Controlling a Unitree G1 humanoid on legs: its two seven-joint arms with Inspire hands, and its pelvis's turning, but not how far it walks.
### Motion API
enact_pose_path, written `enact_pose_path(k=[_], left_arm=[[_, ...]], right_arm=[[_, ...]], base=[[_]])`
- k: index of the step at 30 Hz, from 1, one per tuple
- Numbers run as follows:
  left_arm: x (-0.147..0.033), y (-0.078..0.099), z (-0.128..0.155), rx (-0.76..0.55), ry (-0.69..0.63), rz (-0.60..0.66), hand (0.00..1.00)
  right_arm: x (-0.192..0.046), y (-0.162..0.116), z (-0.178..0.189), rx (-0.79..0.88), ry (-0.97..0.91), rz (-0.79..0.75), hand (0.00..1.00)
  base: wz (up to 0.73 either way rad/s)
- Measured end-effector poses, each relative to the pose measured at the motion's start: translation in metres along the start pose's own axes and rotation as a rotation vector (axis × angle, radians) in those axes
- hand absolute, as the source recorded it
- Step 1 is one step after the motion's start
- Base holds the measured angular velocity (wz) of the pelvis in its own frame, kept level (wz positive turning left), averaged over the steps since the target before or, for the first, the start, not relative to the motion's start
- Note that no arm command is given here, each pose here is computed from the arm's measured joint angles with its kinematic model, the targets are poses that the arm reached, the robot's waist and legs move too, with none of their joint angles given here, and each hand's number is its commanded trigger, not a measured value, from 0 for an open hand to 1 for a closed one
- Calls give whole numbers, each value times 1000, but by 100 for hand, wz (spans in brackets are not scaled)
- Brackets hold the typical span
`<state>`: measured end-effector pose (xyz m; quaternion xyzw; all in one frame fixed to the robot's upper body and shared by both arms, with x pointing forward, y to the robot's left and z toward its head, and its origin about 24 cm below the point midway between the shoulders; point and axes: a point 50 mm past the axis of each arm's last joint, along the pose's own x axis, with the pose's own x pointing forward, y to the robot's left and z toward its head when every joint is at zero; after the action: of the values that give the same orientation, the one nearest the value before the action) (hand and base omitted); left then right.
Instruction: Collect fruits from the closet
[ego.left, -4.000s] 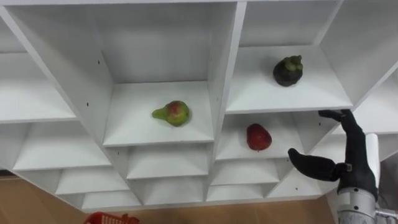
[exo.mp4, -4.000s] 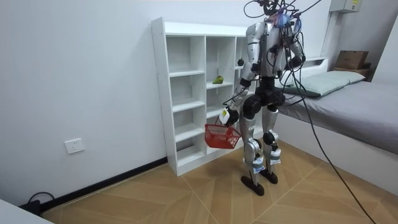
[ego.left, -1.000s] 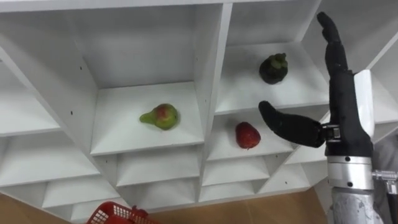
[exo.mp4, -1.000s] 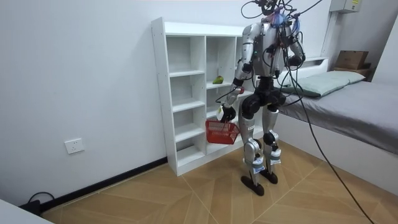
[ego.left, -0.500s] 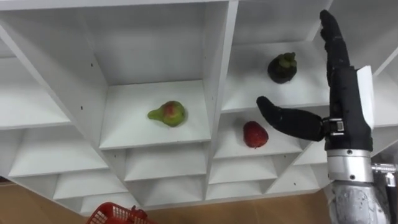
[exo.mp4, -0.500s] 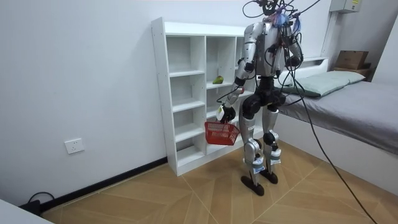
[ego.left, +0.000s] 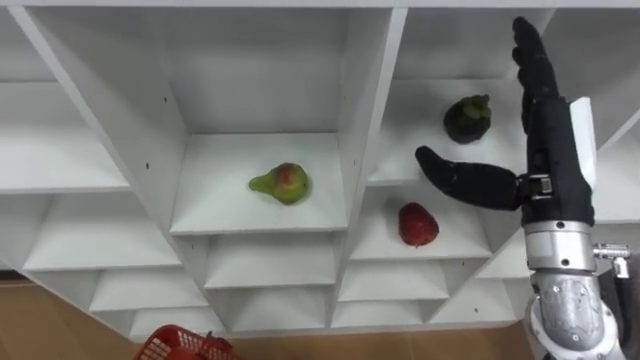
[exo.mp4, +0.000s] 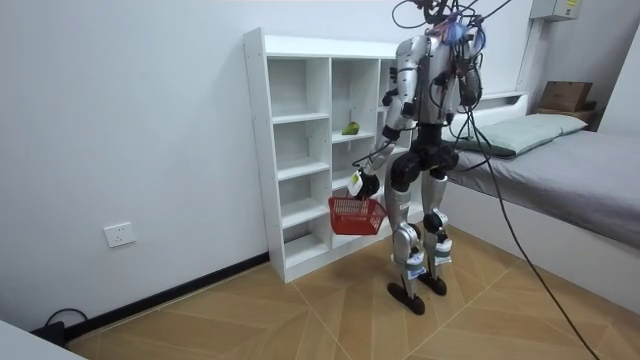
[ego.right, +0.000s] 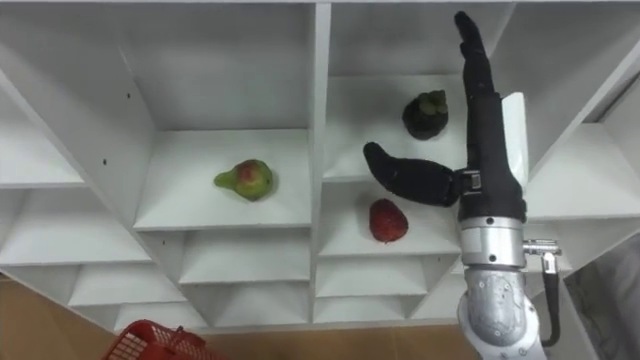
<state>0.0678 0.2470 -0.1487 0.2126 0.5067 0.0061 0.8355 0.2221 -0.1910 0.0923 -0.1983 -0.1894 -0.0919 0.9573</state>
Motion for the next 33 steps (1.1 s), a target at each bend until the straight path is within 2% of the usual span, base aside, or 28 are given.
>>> enact_pose_path(k=[6,12,23,33], left_arm=[[-1,0,1,26,-2,9,100],[-1,0,1,15,0,14,100],[-2,-1,-3,17,21,14,100],[-4,-6,-8,22,42,8,100]], right_arm=[[20,-14,-1,-17,-22,-94,0],[19,-16,-19,-19,56,-119,0],[18,-16,-24,-34,81,-114,0],[16,-15,-44,-75,163,-86,0]], base=[[12],[0],[0],[0]])
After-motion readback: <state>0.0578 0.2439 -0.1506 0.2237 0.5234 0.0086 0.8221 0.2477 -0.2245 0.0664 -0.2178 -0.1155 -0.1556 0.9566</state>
